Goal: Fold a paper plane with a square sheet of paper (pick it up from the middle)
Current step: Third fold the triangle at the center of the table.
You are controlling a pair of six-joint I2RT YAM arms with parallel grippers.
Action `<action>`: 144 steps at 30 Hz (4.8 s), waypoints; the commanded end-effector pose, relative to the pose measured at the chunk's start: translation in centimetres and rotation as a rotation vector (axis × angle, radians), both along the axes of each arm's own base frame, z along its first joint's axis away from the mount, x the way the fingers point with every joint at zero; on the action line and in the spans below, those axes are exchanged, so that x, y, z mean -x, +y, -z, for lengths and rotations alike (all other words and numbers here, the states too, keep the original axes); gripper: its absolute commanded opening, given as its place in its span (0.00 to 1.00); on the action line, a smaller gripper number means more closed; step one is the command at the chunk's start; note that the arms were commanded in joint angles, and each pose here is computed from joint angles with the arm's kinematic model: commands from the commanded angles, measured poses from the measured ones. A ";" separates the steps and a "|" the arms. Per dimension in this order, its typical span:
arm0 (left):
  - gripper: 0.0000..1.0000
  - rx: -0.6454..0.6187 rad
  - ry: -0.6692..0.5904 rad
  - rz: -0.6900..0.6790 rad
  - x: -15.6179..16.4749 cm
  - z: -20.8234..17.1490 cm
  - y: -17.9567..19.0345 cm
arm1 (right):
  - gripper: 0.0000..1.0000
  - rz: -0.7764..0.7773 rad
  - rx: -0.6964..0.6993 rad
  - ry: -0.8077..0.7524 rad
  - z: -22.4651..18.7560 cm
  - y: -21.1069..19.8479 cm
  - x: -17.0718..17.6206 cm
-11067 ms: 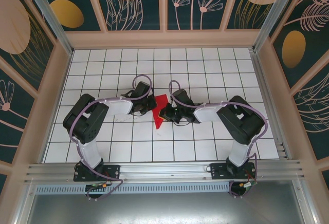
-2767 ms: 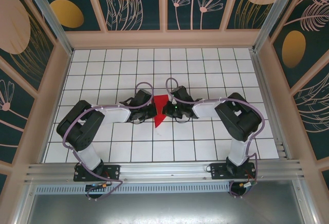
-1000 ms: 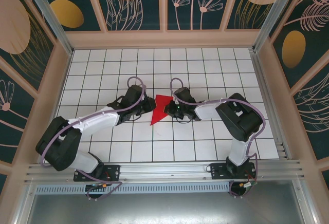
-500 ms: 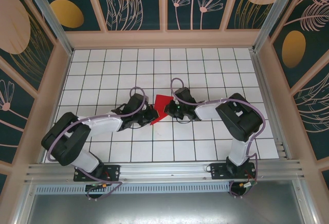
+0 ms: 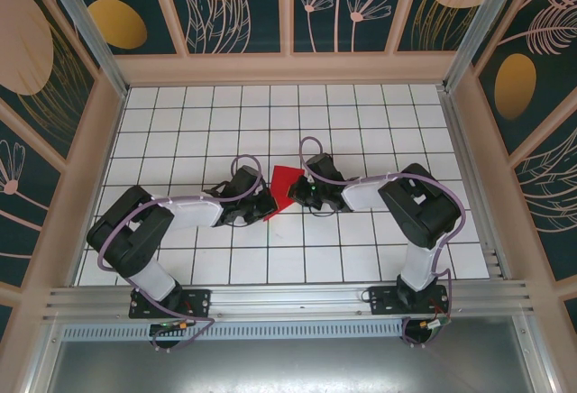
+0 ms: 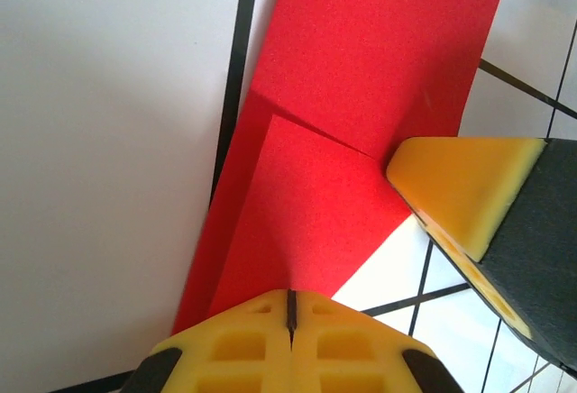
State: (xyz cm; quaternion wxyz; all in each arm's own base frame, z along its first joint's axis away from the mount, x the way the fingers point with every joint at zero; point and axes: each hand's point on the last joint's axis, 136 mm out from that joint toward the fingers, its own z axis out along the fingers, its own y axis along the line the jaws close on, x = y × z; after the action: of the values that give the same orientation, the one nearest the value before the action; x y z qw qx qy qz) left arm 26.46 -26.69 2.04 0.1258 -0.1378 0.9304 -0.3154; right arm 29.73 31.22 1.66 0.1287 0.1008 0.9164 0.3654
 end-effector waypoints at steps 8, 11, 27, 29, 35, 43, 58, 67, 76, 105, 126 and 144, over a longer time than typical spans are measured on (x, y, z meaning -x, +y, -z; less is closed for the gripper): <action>0.00 -0.057 0.041 -0.002 1.2 1.9 1.1 | 0.00 0.041 0.203 0.158 6.0 -4.3 3.2; 0.00 -0.077 0.054 -0.013 1.6 2.4 1.7 | 0.00 0.043 0.202 0.159 5.9 -4.3 3.2; 0.04 0.096 -0.066 0.053 0.3 -3.0 -1.3 | 0.00 0.048 0.205 0.169 6.4 -4.5 3.5; 0.05 0.143 -0.056 0.061 0.5 -3.0 -1.9 | 0.00 0.050 0.207 0.174 6.5 -4.6 3.7; 0.05 0.132 -0.012 0.053 1.0 -1.5 -1.7 | 0.00 0.049 0.211 0.176 6.6 -4.7 3.7; 0.03 0.076 0.021 0.011 1.3 0.4 -0.5 | 0.00 0.045 0.216 0.178 6.7 -4.8 3.8; 0.01 -0.028 0.048 -0.029 2.0 2.9 1.7 | 0.00 0.039 0.234 0.182 7.0 -5.1 4.1; 0.01 -0.019 0.083 -0.048 4.2 3.8 3.3 | 0.00 0.030 0.274 0.200 7.7 -6.0 4.6; 0.02 0.073 -0.024 -0.036 2.3 -0.7 1.9 | 0.00 0.034 0.268 0.199 7.7 -6.1 4.6; 0.00 -0.039 0.071 -0.004 3.9 3.9 3.1 | 0.00 0.040 0.277 0.214 8.0 -6.5 5.0; 0.00 0.012 -0.142 0.129 1.2 -2.4 0.7 | 0.00 0.040 0.275 0.201 7.5 -6.3 4.5; 0.00 -0.159 0.023 0.077 2.6 3.2 3.2 | 0.00 -0.093 0.249 -0.048 0.5 -2.5 0.7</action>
State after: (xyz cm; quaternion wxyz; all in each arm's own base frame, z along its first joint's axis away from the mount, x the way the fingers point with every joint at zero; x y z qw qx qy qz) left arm 25.03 -25.36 1.30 0.1400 -0.0797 0.9412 -0.2970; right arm 29.86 31.09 1.92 0.1412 0.0586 0.9301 0.3341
